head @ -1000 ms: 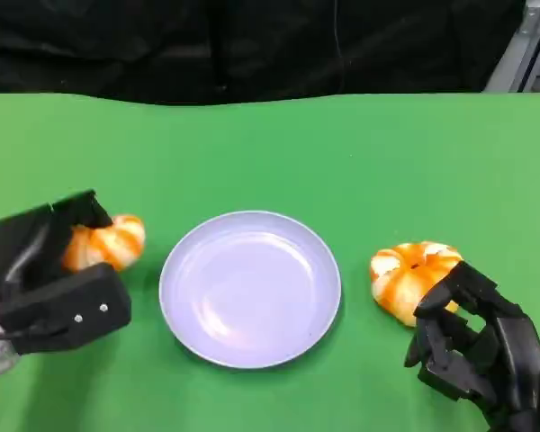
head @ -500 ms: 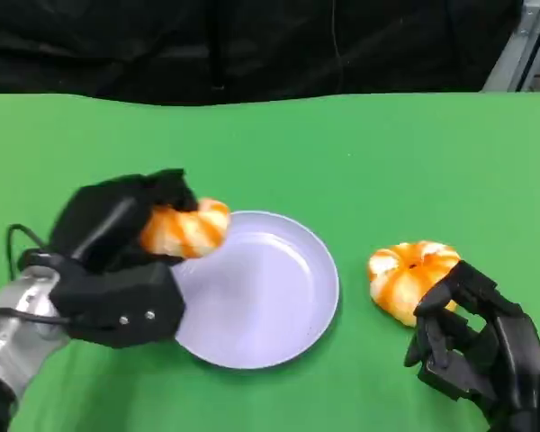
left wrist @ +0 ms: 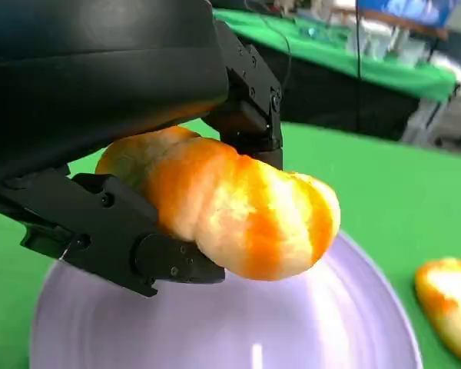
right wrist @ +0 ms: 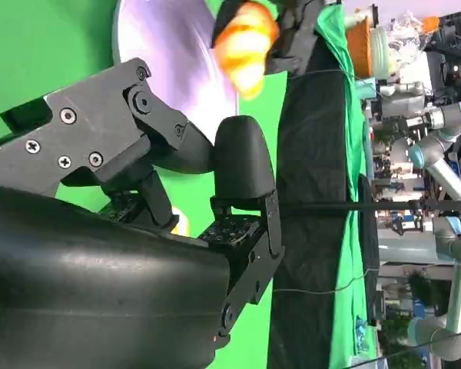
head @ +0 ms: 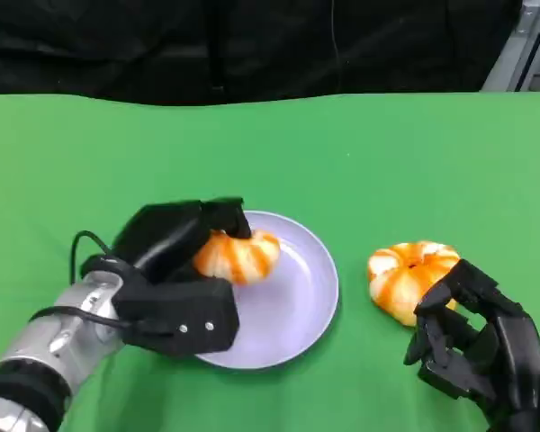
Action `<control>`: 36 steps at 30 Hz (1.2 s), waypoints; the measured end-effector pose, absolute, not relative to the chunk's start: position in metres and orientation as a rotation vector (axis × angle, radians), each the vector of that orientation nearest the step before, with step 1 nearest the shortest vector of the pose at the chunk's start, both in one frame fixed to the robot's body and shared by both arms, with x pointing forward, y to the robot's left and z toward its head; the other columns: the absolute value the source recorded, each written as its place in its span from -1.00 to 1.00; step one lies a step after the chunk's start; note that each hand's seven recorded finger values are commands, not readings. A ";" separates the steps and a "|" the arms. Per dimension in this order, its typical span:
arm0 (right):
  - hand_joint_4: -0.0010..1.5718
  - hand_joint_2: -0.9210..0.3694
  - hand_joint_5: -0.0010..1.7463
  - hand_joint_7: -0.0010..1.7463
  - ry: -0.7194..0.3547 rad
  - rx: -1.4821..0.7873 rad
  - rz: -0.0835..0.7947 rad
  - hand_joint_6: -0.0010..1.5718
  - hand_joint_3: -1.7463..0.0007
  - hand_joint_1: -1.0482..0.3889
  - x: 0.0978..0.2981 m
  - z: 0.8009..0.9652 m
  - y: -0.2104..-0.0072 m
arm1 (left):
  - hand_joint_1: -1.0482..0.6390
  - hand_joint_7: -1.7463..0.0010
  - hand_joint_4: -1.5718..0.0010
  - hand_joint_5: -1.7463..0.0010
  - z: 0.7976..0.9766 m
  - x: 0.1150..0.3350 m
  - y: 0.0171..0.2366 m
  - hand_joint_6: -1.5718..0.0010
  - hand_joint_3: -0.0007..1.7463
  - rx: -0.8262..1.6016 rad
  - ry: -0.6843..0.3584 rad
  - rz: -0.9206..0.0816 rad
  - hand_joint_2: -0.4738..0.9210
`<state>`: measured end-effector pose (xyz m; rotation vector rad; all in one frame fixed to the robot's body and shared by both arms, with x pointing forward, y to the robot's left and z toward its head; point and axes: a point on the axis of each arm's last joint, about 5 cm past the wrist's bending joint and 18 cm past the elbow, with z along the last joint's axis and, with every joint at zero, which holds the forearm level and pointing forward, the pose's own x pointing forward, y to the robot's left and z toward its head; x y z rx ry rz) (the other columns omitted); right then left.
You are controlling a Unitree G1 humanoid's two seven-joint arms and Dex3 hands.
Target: Grasp the bread from the table and place it into the plate.
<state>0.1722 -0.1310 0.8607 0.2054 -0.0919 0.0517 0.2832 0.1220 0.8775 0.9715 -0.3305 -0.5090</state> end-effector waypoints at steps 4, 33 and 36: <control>0.07 -0.49 1.00 0.84 -0.090 0.203 0.047 -0.19 -0.29 0.23 0.172 0.861 -0.130 | 0.23 -0.43 0.19 -0.92 0.869 0.280 0.118 0.05 -0.58 0.985 -0.296 -0.537 0.99; 0.07 -0.49 1.00 0.84 -0.087 0.208 0.043 -0.19 -0.28 0.24 0.172 0.860 -0.130 | -0.62 0.93 0.54 0.89 0.884 0.280 0.135 0.39 -0.51 1.024 -0.251 -0.644 1.00; 0.06 -0.49 1.00 0.83 -0.087 0.207 0.043 -0.19 -0.28 0.23 0.172 0.860 -0.130 | -0.34 0.92 0.21 0.87 0.885 0.274 0.140 0.15 -0.60 0.912 -0.270 -0.577 1.00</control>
